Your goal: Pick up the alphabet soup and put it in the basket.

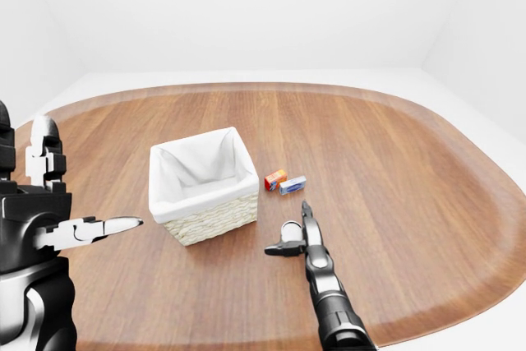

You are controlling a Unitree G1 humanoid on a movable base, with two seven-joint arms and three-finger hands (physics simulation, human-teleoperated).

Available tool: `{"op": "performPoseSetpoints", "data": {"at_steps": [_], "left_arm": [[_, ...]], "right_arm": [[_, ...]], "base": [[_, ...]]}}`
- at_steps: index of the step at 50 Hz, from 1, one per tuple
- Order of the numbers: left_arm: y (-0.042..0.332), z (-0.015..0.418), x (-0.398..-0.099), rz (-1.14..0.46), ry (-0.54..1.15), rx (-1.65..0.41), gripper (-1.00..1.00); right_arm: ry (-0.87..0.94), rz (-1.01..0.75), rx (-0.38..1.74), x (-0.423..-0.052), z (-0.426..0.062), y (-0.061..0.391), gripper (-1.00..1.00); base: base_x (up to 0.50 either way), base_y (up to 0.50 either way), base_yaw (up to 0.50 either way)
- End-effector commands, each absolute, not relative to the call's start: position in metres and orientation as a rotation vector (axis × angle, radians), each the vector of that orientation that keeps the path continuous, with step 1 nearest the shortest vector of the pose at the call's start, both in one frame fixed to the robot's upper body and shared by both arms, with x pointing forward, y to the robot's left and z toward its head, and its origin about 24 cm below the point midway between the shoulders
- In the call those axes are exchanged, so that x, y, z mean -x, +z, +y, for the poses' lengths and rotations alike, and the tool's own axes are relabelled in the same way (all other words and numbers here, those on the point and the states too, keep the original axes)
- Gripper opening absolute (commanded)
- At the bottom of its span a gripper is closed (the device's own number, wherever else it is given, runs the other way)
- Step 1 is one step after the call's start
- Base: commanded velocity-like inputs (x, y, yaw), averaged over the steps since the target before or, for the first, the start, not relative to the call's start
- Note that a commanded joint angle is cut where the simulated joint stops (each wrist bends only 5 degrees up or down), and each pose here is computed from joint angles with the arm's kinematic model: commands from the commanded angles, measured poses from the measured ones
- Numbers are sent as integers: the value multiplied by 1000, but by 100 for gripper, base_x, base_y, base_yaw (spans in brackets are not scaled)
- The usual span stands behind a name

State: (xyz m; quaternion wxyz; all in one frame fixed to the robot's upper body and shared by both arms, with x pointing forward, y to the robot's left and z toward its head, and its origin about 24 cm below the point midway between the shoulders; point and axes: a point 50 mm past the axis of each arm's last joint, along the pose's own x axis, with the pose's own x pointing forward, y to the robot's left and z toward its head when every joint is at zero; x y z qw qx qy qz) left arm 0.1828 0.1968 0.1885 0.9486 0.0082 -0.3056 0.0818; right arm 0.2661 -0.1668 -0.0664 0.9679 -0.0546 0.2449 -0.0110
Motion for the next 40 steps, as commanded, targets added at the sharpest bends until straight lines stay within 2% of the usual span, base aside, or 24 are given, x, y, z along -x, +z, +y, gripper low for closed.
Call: {"op": "performPoseSetpoints", "data": {"at_steps": [1,40], "left_arm": [[187,198,-183,-613,168,-16,100],[189,196,-178,-626,163,-22,100]], "right_arm": [[-12,652,159,-255,-162,-91,100],[-19,748,186,-253,-162,-100,100]], "base": [[0,0,0],[0,0,0]]}}
